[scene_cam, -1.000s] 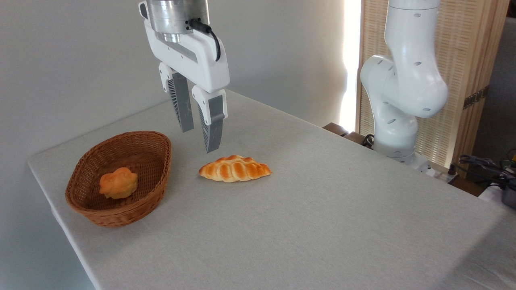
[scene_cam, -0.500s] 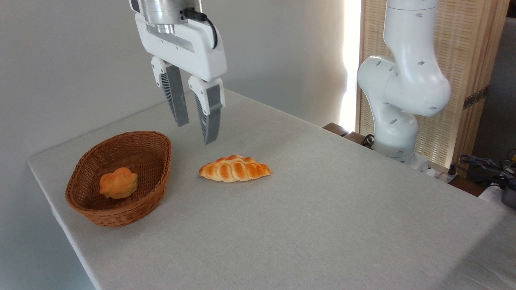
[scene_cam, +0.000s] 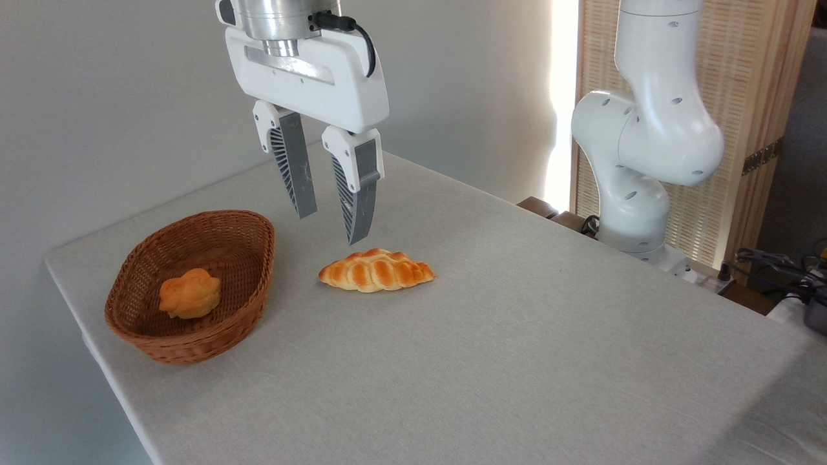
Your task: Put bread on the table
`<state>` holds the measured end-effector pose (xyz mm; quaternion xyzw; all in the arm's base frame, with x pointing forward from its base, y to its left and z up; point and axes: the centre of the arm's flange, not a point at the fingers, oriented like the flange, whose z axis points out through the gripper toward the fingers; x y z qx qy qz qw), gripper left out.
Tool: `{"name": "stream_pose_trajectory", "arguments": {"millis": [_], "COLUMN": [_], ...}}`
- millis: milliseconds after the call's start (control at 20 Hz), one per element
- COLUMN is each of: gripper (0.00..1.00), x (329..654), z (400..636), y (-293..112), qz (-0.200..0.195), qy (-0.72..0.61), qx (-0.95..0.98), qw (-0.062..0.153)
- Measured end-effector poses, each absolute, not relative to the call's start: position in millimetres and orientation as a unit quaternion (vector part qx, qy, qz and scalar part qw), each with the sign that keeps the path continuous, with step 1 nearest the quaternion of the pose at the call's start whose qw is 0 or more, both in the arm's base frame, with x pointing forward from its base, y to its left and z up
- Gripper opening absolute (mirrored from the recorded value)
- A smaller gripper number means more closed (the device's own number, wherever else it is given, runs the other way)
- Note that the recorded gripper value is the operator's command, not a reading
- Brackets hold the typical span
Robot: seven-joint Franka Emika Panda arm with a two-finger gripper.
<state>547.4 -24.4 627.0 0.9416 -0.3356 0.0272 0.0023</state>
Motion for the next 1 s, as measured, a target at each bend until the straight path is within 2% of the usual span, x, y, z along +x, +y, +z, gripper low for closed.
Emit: {"name": "stream_pose_trajectory", "arguments": {"millis": [1000], "gripper": [1.0], "x": [545.9], "z": [627.1], "y": [-33.1], "qz": [0.023], "qy": [-0.343], "qx": [0.939], "qw": [0.002]}}
